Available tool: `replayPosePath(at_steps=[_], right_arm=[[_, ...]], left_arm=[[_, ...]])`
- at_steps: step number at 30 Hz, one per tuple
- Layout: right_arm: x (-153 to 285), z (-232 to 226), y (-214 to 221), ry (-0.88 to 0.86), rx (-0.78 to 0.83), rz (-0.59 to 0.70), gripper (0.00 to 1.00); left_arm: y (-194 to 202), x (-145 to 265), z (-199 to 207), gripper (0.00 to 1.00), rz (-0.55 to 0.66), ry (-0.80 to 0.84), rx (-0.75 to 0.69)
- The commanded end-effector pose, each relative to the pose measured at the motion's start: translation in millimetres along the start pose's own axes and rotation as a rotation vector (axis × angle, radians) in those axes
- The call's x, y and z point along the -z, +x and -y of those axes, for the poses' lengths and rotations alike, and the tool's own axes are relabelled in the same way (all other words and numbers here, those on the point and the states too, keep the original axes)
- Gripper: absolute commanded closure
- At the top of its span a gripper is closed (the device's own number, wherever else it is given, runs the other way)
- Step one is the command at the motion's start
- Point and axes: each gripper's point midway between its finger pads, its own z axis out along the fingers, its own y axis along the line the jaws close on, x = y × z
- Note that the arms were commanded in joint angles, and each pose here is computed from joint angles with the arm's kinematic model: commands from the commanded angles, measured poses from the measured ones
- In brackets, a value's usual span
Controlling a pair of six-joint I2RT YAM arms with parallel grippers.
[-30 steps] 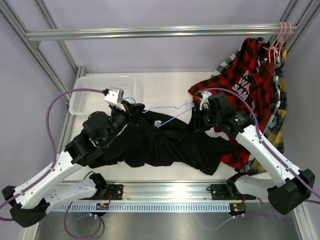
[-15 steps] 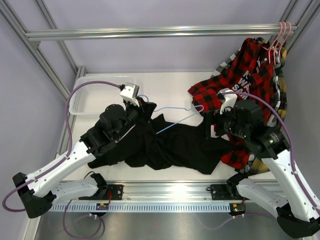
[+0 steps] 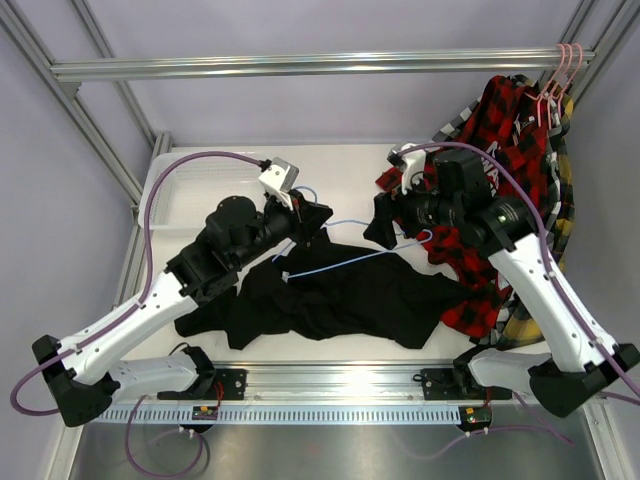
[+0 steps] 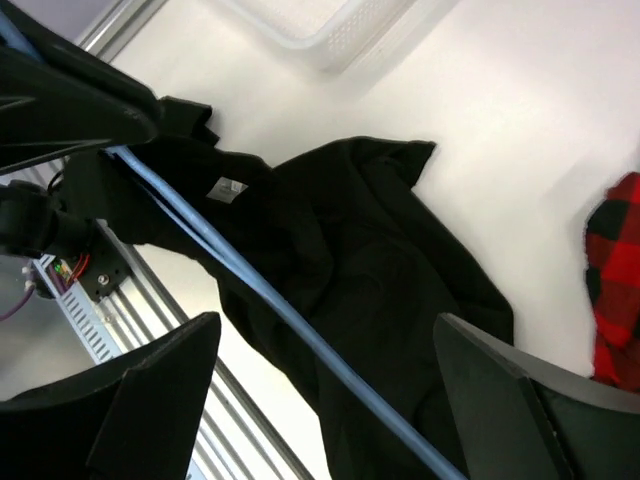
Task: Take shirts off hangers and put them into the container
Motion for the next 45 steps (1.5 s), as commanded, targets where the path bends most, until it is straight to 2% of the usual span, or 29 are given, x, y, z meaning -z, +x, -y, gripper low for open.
replayPosePath(at_steps=[1,4,5,8,9,12,13,14,16,17,18,22,26,28,31,34,36,40,45], right_arm=[[-3.4,-23.4,0.1,-0.175,0.188,-0.026,0.08],[-13.7,-27.6,4.5,-0.208,0.192,-0.047,0.27],[-15.3,-29.6,5.6,-0.218,0.192,-0.051,0.40],[-17.6,-34.6,9.0,-0.245,0.194,-0.059,0.60],[-15.2,-36.4,8.8,-0.251,0.198,-0.054,0.74],[-9.2,-38.1,11.0,-0.252,0.206,-0.048,0.88],[-7.4,-38.4,11.4,-0.251,0.207,-0.047,0.97],[-3.4,-39.4,13.6,-0.248,0.211,-0.047,1.00],[0.5,-38.4,18.8,-0.236,0.206,-0.059,1.00],[2.8,-38.8,20.3,-0.233,0.207,-0.061,1.00],[7.4,-37.7,21.0,-0.218,0.208,-0.058,1.00],[17.7,-32.3,38.0,-0.166,0.178,-0.102,1.00],[30.6,-17.8,47.0,-0.041,0.129,-0.123,1.00],[43.6,-3.6,39.9,0.078,0.102,-0.087,1.00],[69.3,20.0,7.4,0.282,0.062,0.041,1.00],[101.7,49.1,-29.7,0.513,0.027,0.165,1.00],[108.9,70.4,-44.2,0.645,0.021,0.178,1.00],[121.2,91.7,-84.9,0.759,-0.016,0.255,1.00],[111.3,117.2,-111.4,0.808,-0.068,0.287,1.00]], left_arm=[[-31.6,0.4,20.3,1.00,0.068,0.089,-0.034],[-31.9,-1.9,22.7,1.00,0.059,0.099,-0.036],[-32.5,-2.4,23.3,1.00,0.058,0.102,-0.038],[-30.9,-3.6,21.5,1.00,0.051,0.093,-0.043],[-31.2,-3.4,18.7,1.00,0.053,0.078,-0.044],[-29.9,-2.6,12.5,1.00,0.049,0.044,-0.046],[-27.8,-3.1,11.2,0.98,0.042,0.039,-0.046],[-28.8,-1.8,5.1,0.85,0.050,0.005,-0.044],[-26.7,-0.5,0.5,0.70,0.047,-0.019,-0.041],[-26.4,0.7,-1.9,0.56,0.048,-0.031,-0.039],[-28.8,3.7,-4.8,0.33,0.058,-0.049,-0.037],[-27.1,13.9,-16.5,0.01,0.053,-0.113,-0.027],[-28.0,29.2,-30.2,0.01,0.050,-0.199,0.002],[-24.4,41.6,-43.9,0.01,0.045,-0.280,0.024],[-11.6,58.2,-68.2,0.01,0.016,-0.417,0.038],[3.9,71.8,-81.1,0.01,-0.014,-0.478,0.040],[11.8,78.5,-83.4,0.01,-0.023,-0.482,0.047],[42.4,89.6,-93.6,0.01,-0.080,-0.514,0.061],[65.4,101.4,-99.0,0.01,-0.132,-0.523,0.062]])
